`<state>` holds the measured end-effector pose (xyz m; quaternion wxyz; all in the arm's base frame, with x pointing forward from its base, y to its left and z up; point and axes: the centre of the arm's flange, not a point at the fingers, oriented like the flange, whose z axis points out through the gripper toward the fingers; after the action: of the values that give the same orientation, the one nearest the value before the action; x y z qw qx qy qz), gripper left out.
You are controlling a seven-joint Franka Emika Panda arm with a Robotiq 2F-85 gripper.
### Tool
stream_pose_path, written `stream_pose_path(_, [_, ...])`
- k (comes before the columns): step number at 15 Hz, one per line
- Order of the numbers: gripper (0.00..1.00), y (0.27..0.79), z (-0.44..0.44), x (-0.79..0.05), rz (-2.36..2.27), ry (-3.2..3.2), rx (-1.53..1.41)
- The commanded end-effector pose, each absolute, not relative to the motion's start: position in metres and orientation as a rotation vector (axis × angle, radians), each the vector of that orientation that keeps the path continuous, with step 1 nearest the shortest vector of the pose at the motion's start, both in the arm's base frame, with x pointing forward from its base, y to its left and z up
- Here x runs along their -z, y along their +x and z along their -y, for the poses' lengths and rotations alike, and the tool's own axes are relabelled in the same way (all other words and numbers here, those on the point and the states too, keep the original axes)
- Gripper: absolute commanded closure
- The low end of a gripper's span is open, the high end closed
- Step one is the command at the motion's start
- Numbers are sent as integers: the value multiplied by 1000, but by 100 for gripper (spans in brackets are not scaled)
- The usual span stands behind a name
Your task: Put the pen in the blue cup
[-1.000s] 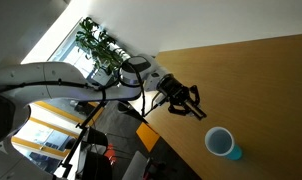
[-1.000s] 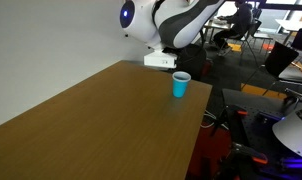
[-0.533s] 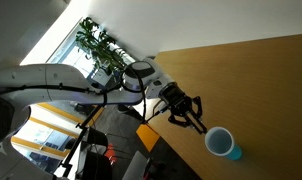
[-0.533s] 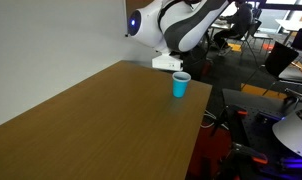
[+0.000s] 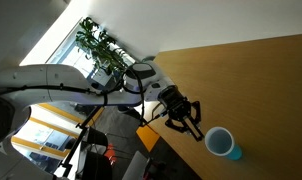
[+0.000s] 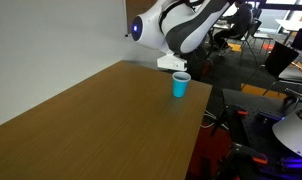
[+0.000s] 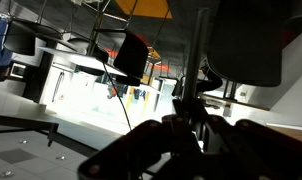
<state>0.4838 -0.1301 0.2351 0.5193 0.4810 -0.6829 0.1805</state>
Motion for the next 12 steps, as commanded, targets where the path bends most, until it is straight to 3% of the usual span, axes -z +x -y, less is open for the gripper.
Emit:
stream_pose_path(1, [97, 486, 136, -230, 1596, 1117, -470])
stream_pose_path(12, [97, 504, 137, -194, 1442, 1209, -584])
